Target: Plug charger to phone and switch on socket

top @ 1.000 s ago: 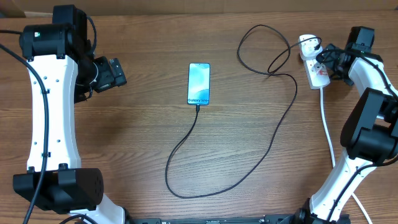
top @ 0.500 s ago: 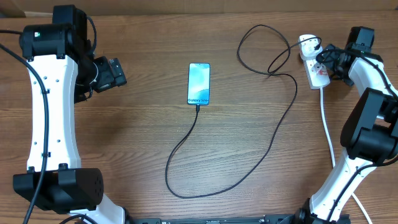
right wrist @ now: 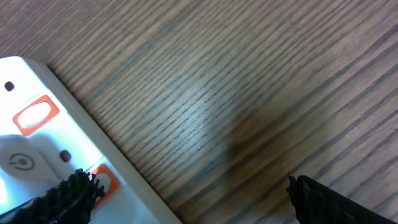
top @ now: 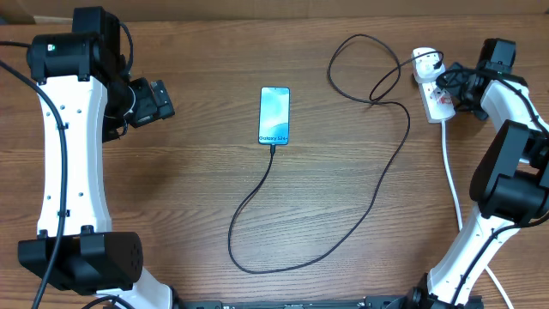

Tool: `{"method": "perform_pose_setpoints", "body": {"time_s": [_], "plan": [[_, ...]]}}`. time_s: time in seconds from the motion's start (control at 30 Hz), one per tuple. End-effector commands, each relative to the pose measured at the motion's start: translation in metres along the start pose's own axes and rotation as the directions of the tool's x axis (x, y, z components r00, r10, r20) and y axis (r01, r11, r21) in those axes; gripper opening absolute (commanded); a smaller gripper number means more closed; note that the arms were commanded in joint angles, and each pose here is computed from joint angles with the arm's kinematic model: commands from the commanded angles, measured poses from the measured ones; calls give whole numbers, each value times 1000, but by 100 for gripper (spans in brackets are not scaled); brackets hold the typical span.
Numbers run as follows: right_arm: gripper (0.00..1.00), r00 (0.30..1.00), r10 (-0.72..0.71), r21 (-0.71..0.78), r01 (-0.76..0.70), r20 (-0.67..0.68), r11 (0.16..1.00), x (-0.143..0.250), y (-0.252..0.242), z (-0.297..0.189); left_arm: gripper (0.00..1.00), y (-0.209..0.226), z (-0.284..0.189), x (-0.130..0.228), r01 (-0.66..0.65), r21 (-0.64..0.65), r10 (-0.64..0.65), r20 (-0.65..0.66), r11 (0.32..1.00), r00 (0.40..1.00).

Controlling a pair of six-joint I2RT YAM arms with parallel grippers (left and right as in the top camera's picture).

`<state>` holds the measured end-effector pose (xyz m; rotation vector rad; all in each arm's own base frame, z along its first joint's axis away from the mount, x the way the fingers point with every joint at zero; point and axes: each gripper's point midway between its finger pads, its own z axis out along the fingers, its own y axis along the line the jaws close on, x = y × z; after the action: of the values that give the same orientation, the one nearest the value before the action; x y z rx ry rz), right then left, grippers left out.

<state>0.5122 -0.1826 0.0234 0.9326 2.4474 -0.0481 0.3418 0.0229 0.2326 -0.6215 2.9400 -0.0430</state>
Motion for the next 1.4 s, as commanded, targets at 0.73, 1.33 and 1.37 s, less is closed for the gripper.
{"method": "perform_pose_setpoints", "body": {"time_s": [0.73, 1.33, 1.37], "plan": [[100, 996, -41, -87, 34, -81, 996, 21, 14, 10, 100, 2, 3, -1, 15, -18, -15, 1, 1000, 1000], [100, 999, -38, -121, 35, -21, 992, -8, 25, -37, 100, 2, 3, -1, 15, -18, -15, 1, 1000, 1000], [100, 999, -37, -131, 37, 5, 991, -16, 28, -50, 100, 2, 3, -1, 15, -18, -15, 0, 1000, 1000]]}}
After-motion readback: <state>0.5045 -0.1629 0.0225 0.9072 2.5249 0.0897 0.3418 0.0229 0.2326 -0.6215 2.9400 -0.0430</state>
